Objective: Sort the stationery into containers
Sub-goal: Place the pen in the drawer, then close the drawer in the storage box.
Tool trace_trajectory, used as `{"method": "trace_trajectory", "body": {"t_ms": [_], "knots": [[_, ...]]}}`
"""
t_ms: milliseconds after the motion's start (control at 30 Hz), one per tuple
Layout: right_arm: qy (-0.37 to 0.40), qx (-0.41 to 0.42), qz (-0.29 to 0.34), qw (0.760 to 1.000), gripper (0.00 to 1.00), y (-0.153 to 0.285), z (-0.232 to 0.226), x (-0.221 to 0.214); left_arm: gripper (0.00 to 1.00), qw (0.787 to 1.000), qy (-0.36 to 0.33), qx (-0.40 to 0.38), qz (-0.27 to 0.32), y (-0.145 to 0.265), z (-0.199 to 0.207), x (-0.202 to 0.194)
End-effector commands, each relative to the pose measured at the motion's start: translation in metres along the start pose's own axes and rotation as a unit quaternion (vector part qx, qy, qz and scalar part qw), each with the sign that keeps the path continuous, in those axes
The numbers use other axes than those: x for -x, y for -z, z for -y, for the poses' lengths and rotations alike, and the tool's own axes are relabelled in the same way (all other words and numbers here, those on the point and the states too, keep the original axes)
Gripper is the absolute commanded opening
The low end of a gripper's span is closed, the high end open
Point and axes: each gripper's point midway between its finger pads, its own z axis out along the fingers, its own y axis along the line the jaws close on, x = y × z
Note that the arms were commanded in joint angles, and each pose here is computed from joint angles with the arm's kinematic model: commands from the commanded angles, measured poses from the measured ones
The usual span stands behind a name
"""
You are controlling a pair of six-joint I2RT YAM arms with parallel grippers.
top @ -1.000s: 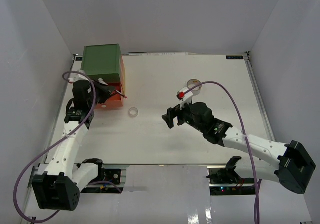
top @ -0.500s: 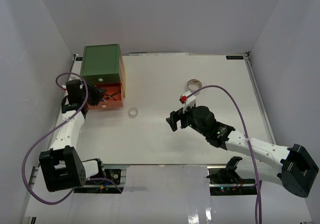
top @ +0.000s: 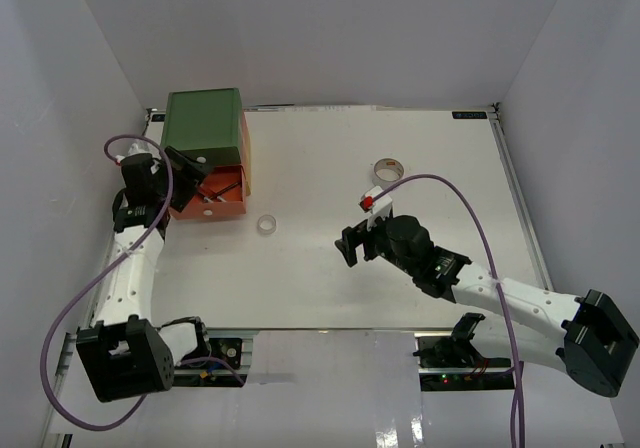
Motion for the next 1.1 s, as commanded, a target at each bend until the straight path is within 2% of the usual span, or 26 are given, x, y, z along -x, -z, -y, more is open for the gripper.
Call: {"method": "trace_trajectory", "body": {"t_ms": [0,67,200,333,433,767,1067], "knots": [[0.007,-0.005,0.014,1.000,0.93,0.004,0.003,0.003,0.85,0.995,-0.090,-0.009,0.033,0.037,0.013,0.015],[0.007,-0.005,0.012,1.000,0.93,0.004,0.003,0.001,0.85,0.991,-0.124,-0.005,0.047,0.051,0.010,0.015],[0.009,-0.005,0.009,1.000,0.93,0.002,0.003,0.000,0.85,0.989,-0.138,0.018,0.043,0.058,-0.018,-0.004],[0.009,0.002,0.008,1.000,0.93,0.001,0.000,0.000,0.85,0.989,-0.137,0.049,0.019,0.050,-0.055,-0.030],[0.010,0.008,0.006,1.000,0.93,0.002,-0.002,-0.001,0.85,0.989,-0.137,0.052,0.021,0.045,-0.064,-0.036],[0.012,0.009,0.010,1.000,0.93,0.005,-0.001,-0.005,0.87,0.989,-0.141,0.031,0.033,0.022,-0.070,-0.037],[0.018,0.004,0.010,1.000,0.93,0.005,0.002,-0.007,0.88,0.992,-0.122,0.005,0.034,0.002,-0.052,-0.025]]}}
